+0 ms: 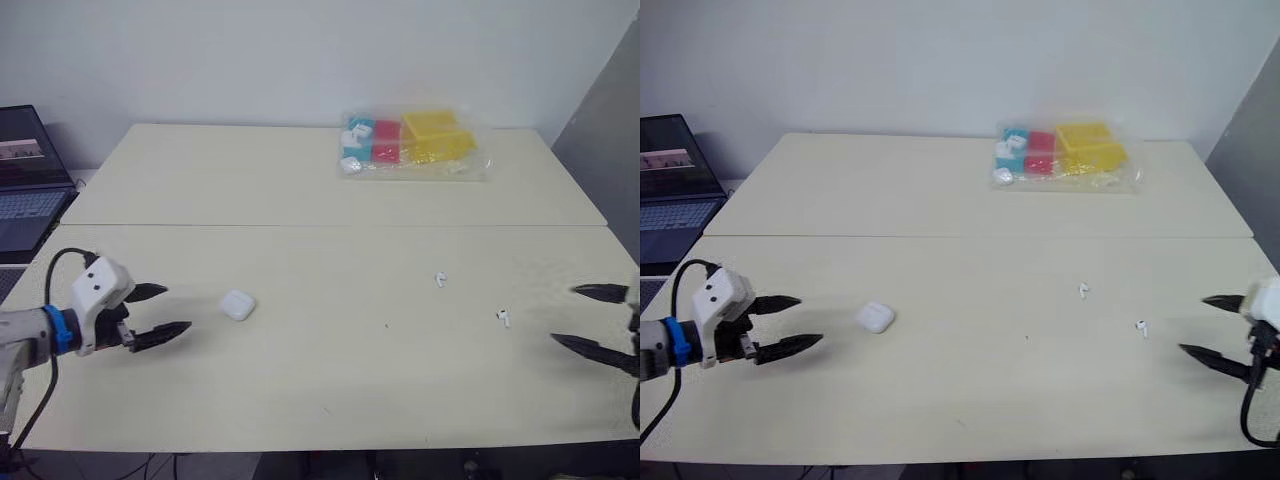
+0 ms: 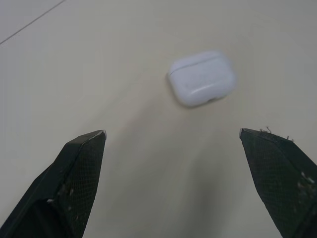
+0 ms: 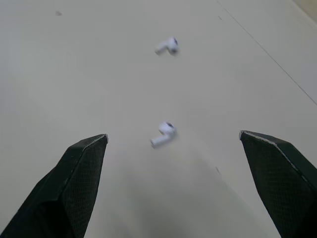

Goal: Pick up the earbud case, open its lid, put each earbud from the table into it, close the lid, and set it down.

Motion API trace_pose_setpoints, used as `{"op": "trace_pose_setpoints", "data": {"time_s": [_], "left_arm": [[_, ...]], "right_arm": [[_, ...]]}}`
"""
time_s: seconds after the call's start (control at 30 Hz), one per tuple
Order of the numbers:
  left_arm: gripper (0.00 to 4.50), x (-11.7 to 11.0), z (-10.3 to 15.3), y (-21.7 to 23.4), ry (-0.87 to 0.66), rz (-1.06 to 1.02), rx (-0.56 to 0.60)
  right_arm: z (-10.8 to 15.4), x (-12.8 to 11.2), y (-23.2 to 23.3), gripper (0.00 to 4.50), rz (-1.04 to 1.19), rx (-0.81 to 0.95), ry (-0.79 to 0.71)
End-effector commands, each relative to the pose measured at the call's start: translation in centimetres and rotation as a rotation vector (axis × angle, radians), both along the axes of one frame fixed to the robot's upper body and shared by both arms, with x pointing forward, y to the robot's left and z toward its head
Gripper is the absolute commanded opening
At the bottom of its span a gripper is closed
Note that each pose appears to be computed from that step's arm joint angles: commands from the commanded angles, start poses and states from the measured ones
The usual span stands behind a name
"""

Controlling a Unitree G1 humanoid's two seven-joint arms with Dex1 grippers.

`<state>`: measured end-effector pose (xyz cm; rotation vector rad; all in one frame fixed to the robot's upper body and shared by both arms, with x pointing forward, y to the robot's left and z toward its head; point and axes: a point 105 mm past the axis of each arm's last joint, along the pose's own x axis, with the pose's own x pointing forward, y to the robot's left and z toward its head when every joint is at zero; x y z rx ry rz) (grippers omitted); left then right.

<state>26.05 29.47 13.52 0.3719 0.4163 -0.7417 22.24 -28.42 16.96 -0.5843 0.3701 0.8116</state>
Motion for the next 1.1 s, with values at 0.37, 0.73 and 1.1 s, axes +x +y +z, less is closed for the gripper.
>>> {"op": "trace_pose_setpoints", "data": {"time_s": [0.37,0.73,1.1], "left_arm": [[4.50,0.8,-2.4,-6.5,0.019,0.050,-0.106],[4.50,2.9,-4.2,-6.0,0.019,0.163,-0.089],[4.50,4.3,-5.6,-7.1,0.068,0.117,-0.063]], "right_arm": [[4.1,0.3,8.9,4.46,0.264,0.160,-0.017],[4.2,0.6,10.6,4.46,0.323,0.172,-0.020],[4.3,0.4,11.9,4.46,0.375,0.179,-0.008]]}}
